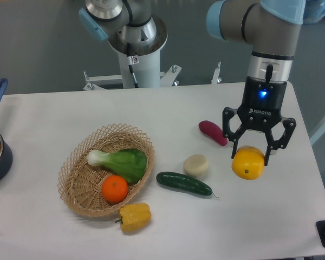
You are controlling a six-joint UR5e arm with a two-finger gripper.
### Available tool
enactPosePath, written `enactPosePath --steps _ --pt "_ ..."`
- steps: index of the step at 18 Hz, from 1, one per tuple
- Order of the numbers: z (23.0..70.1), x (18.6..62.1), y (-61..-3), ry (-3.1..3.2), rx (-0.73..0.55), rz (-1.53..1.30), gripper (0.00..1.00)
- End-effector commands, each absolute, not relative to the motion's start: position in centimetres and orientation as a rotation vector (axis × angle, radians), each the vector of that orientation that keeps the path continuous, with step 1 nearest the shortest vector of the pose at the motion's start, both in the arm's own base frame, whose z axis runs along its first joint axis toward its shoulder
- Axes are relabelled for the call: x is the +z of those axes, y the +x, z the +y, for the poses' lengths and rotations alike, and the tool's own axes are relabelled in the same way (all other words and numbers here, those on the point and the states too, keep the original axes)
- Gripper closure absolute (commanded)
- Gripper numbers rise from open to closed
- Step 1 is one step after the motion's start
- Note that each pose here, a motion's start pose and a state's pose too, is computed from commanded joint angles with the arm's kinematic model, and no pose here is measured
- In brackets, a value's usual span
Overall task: Pick up the mango from the table
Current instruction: 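Lift the grasped mango up off the table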
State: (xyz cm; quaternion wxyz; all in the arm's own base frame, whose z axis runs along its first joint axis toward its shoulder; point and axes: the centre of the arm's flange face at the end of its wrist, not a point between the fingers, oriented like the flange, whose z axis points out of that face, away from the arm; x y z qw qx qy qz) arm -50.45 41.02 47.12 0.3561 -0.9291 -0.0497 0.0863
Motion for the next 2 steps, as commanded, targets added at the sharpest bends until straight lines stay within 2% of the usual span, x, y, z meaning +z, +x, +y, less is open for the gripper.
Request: enactPosePath --steps 2 --pt "41.11 47.2 -50.4 -2.398 0.219 -0.139 0.69"
